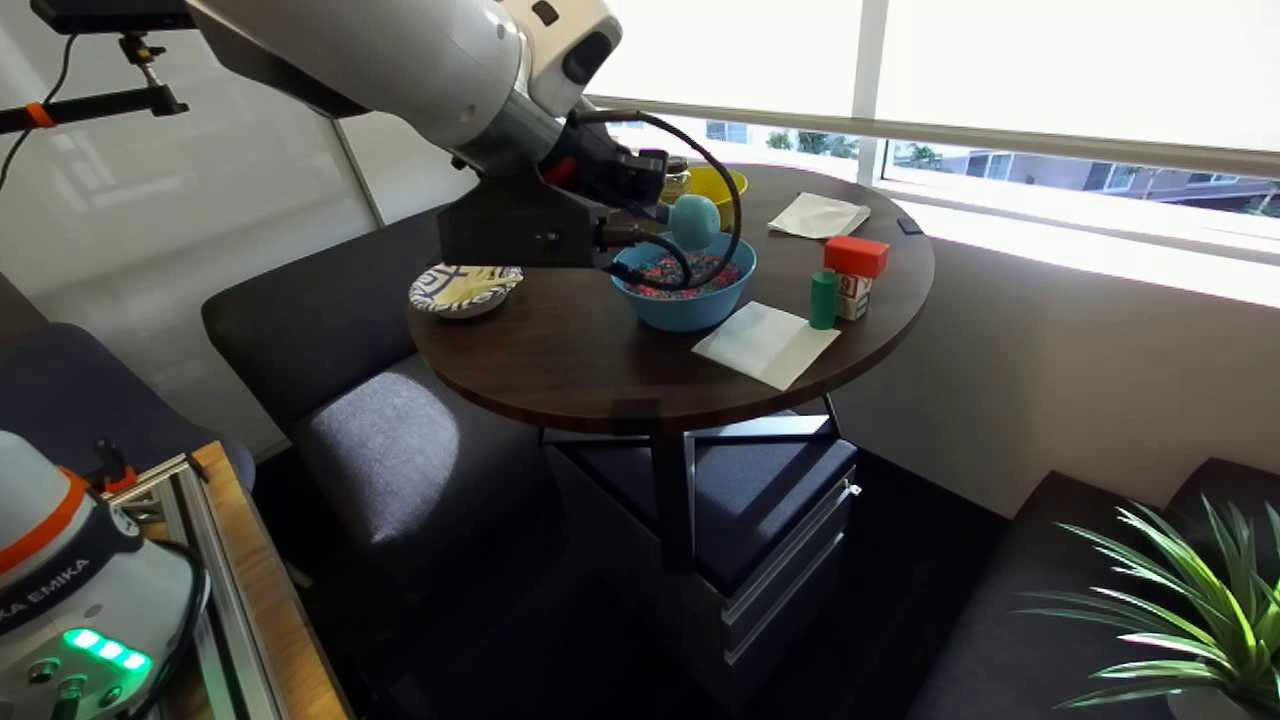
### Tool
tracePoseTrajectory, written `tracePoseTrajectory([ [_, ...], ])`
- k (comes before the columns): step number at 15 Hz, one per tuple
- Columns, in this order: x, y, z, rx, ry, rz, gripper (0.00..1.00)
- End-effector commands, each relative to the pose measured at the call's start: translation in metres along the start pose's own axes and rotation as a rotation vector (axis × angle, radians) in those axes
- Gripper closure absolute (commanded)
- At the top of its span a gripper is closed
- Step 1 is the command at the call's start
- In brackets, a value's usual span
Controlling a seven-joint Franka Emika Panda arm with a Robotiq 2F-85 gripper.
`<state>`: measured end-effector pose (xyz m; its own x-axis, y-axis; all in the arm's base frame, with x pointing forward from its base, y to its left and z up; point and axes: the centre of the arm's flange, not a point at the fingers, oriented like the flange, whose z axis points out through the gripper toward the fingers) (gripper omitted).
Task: Use the blue measuring cup to place some cereal from the blue bowl into the coffee cup.
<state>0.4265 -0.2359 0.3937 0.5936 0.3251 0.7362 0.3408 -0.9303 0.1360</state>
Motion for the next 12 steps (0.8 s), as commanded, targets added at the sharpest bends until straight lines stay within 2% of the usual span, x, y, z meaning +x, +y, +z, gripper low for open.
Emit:
tracePoseTrajectory([
  [1,-0.003,-0.002,0.024,-0.033,-0.066,-0.043,0.98],
  [9,-0.005,-0.018,0.056,-0.095,-0.172,-0.184,0.98],
  [11,-0.009,-0.025,0.066,-0.086,-0.228,-0.211,0.98],
  [12,-0.013,-0.030,0.071,-0.054,-0.255,-0.220,0.98],
])
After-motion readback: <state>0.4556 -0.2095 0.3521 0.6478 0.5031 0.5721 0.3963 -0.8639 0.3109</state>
